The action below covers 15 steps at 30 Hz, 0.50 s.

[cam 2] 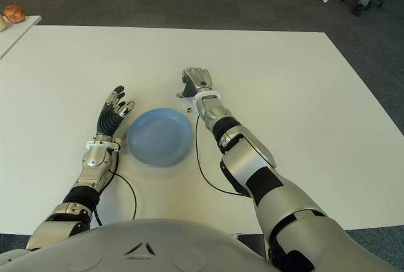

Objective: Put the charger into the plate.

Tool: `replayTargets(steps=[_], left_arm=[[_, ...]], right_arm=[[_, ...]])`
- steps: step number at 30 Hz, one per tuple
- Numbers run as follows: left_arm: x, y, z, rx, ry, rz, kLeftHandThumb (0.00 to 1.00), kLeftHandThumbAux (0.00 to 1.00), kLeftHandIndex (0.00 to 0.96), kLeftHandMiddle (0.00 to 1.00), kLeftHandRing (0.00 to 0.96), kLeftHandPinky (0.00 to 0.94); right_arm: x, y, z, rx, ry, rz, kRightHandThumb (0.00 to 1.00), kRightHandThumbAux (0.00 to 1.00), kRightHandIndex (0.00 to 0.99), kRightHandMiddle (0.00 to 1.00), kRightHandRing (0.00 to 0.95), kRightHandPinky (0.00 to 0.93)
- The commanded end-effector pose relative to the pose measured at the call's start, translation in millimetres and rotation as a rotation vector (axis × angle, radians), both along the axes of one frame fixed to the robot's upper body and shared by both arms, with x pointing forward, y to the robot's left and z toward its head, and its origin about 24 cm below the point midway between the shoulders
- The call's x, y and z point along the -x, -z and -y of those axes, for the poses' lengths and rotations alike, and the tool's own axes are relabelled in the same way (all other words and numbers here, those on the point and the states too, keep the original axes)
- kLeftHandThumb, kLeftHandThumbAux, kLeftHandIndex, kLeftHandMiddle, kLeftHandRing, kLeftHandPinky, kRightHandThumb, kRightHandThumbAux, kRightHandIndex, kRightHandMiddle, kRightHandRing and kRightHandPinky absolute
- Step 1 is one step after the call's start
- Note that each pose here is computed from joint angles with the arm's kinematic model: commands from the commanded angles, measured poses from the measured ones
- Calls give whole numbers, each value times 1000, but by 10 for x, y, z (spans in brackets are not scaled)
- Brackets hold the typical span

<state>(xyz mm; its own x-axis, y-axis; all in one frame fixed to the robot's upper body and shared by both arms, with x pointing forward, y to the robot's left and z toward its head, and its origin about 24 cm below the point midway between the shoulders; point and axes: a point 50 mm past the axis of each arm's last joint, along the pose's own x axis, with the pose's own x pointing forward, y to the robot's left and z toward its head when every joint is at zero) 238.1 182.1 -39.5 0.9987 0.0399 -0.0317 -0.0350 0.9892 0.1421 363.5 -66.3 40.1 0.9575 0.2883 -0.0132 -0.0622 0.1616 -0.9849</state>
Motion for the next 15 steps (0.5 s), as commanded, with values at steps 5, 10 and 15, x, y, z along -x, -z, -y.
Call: replayTargets(steps=[5,10,15], left_arm=[[319,369,39,10,9,-203,0,546,0,30,29,34],[318,375,41,9,6,-204,0,549,0,28,28,31],[317,380,42,8,5,-207,0,551,0,25,26,28]], right_arm=[[-38,-113,-16,-43,-25,36,860,668,455,483,705,724],[-48,-155,1,-59,-49,41,861,668,456,481,688,602],[-49,-177,23,-66,-75,48,857,673,435,481,686,551]])
